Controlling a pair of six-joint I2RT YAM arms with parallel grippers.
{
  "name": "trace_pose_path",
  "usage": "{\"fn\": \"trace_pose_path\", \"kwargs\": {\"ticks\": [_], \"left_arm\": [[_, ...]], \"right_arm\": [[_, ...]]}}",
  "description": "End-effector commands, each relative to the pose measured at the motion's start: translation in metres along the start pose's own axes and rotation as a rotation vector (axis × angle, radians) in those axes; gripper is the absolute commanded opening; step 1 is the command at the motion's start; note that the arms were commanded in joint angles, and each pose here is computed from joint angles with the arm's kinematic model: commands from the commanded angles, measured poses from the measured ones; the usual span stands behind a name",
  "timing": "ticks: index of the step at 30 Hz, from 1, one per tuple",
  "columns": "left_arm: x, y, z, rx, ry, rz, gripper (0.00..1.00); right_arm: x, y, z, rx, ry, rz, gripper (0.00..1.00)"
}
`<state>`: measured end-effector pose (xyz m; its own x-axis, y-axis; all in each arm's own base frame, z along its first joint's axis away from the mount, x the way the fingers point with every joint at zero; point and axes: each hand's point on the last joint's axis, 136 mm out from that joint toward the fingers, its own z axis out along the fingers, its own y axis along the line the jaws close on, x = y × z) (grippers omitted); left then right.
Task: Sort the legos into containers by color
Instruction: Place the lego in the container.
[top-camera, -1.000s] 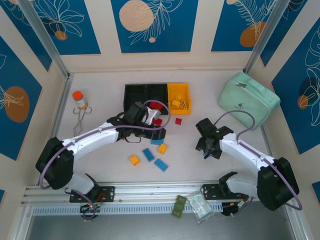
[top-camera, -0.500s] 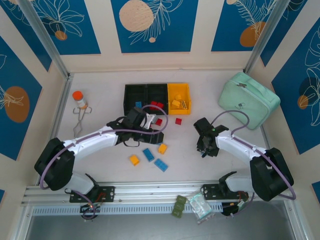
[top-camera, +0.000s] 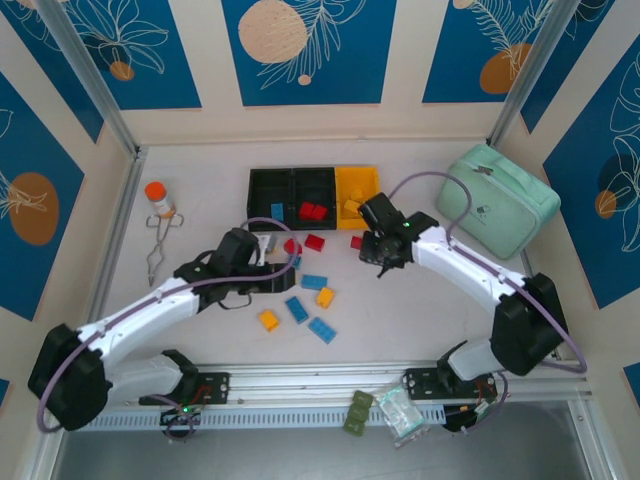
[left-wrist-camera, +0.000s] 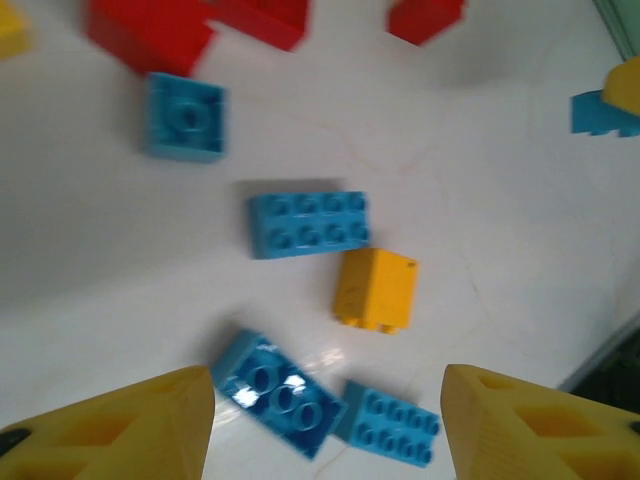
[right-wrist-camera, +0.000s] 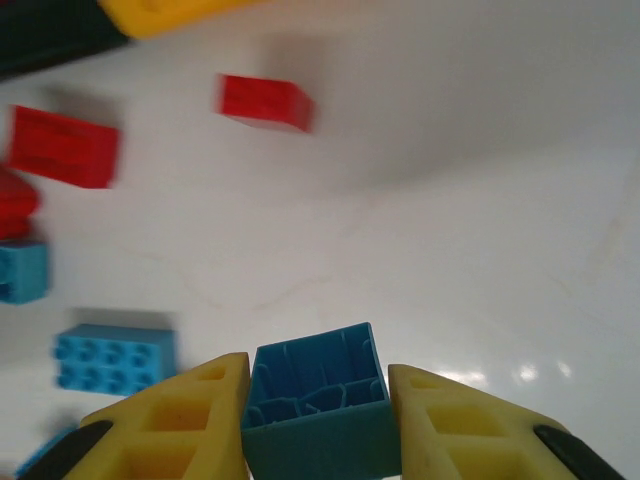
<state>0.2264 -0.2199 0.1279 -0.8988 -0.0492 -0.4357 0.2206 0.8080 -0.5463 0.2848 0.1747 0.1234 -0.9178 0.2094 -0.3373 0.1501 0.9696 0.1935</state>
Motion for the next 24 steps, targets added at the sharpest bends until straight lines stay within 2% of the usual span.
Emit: {"fn": "trace_pose_path", "kwargs": {"ticks": [1,6,11,15,24], "left_arm": [[0.011,0.038,-0.016,-0.129,-0.016,-0.1,0.61],[0.017,0.067,-0.031,-0.191,-0.05,-0.2,0.62],[0.02,0.08,-0.035,-0.208,-0.056,-0.259,0.62],[0.015,0.082,-0.042,-0.204,-0.089,-0.277,0.62],[0.024,0.087,-0.046,-0.213,-0.079,-0.305,0.62]], "right_arm": [[-0.013,0.042,-0.001,-0.07,0.004,-0.103,0.28],[-0.036,0.106,0.002,-0.15,-0.007,-0.203,0.29],[-0.054,0.158,0.013,-0.233,0.0,-0.262,0.29],[-0.067,0.192,0.021,-0.279,0.006,-0.293,0.29],[-0.089,0.248,0.06,-0.351,0.042,-0.309,0.29]]}}
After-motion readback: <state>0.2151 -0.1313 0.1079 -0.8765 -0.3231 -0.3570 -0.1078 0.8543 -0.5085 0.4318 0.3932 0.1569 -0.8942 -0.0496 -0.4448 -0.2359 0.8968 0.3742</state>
